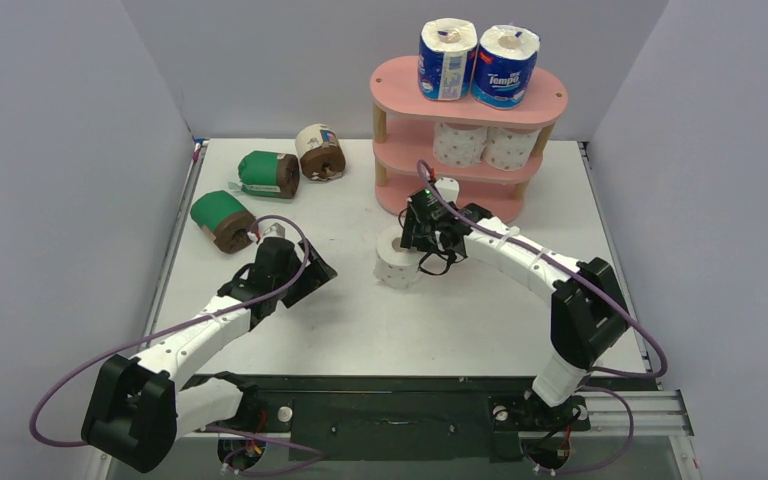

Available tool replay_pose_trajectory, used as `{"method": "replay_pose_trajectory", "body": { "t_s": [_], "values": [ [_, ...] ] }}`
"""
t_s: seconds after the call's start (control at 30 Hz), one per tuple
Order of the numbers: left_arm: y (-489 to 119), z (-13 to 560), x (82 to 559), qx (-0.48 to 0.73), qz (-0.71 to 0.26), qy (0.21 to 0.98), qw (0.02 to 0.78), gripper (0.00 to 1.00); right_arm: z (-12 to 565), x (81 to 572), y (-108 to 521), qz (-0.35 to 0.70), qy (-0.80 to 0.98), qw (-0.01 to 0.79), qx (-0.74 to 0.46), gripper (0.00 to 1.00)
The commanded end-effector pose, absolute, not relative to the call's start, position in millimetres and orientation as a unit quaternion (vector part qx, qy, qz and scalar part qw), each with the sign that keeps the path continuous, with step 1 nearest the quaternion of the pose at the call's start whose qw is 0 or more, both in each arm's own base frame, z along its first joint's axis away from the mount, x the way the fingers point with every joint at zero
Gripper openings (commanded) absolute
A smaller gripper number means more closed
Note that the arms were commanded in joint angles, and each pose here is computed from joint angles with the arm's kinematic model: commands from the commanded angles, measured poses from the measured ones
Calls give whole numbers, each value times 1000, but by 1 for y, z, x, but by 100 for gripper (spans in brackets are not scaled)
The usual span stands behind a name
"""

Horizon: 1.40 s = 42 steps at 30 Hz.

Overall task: Place and organize the paper towels onto the shelf
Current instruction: Pick up the paper towel from the center of the board.

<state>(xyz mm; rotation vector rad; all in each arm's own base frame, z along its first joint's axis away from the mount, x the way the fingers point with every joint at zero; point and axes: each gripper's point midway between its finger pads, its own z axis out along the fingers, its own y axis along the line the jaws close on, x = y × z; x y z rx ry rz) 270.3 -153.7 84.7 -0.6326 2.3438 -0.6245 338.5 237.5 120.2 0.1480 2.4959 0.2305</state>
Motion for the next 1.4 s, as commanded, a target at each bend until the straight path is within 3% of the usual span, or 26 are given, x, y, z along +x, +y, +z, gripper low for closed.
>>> {"method": "replay_pose_trajectory", "body": {
  "t_s": [0.0, 0.23, 0.43, 0.67, 0.87, 1.37],
  "values": [
    [-161, 96, 277, -237, -259, 877, 329, 79, 125, 344, 245, 91, 942, 320, 54, 59],
    [-162, 95, 276, -236, -259, 877, 328, 79, 121, 344, 246, 89, 943, 316, 54, 54],
    [-162, 94, 276, -236, -260, 877, 327, 79, 114, 342, 247, 91, 946, 307, 57, 37],
    [-162, 94, 276, -236, -259, 877, 328, 79, 124, 341, 246, 101, 943, 309, 66, 25],
    [-163, 99, 280, -236, -260, 875, 333, 79, 160, 346, 237, 139, 931, 321, 107, 1],
    [-183, 149, 312, -211, -273, 860, 375, 79, 281, 394, 212, 220, 860, 404, 220, 0]
  ]
}}
